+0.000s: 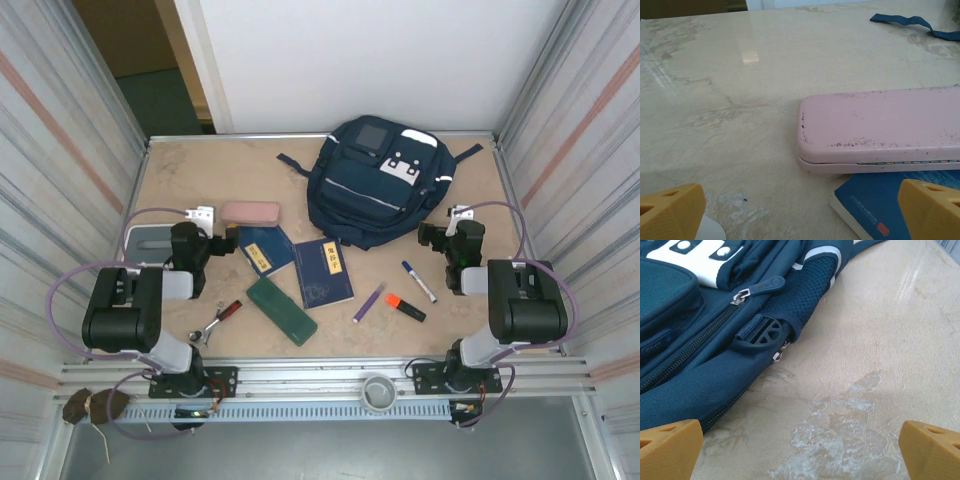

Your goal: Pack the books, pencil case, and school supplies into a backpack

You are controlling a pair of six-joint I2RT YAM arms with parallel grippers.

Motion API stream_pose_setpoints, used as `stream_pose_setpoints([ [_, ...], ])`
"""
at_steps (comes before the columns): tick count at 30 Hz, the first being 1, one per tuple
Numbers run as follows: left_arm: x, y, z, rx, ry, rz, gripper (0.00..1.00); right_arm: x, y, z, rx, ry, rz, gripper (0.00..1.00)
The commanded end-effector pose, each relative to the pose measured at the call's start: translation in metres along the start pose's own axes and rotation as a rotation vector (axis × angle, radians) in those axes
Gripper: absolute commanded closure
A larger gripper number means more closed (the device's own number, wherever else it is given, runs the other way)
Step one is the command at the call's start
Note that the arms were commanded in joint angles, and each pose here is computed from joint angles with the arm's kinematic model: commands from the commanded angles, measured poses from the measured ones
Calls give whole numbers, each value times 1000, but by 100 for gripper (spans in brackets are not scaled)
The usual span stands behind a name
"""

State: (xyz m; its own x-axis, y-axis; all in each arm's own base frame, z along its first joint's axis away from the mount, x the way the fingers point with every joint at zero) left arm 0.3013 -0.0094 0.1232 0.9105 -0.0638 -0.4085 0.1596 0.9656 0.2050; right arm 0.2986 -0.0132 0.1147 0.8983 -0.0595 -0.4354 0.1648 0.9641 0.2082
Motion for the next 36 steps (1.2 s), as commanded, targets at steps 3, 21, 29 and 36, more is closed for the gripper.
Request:
stream_pose_setpoints([
  [3, 0, 2, 7, 4, -26, -8, 1, 1, 2, 9, 19, -32, 7, 1],
  [21, 0, 2, 7, 3, -25, -8, 1, 1, 2, 8, 19, -32, 7, 1],
  [29, 0, 2, 7, 3, -25, -7, 1, 1, 2, 8, 19, -32, 8, 1],
  [36, -1, 3, 7, 1, -29, 0, 1, 1, 2, 9, 19, -34, 9, 1],
])
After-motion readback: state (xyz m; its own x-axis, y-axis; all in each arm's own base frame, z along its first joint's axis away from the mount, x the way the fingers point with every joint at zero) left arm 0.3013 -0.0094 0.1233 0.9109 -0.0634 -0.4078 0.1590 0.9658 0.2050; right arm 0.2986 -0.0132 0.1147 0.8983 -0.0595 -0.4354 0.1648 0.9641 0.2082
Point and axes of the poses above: each hand's point on the last joint's axis, 136 mm out from that joint toward the fingers, its own x axis out along the fingers, its own y axis along the line the jaws close on, z = x × y, the point moved 10 cm from there along -x, back along the fingers, and after that the axes turned 10 degrees about x, right-handed, at the moved point
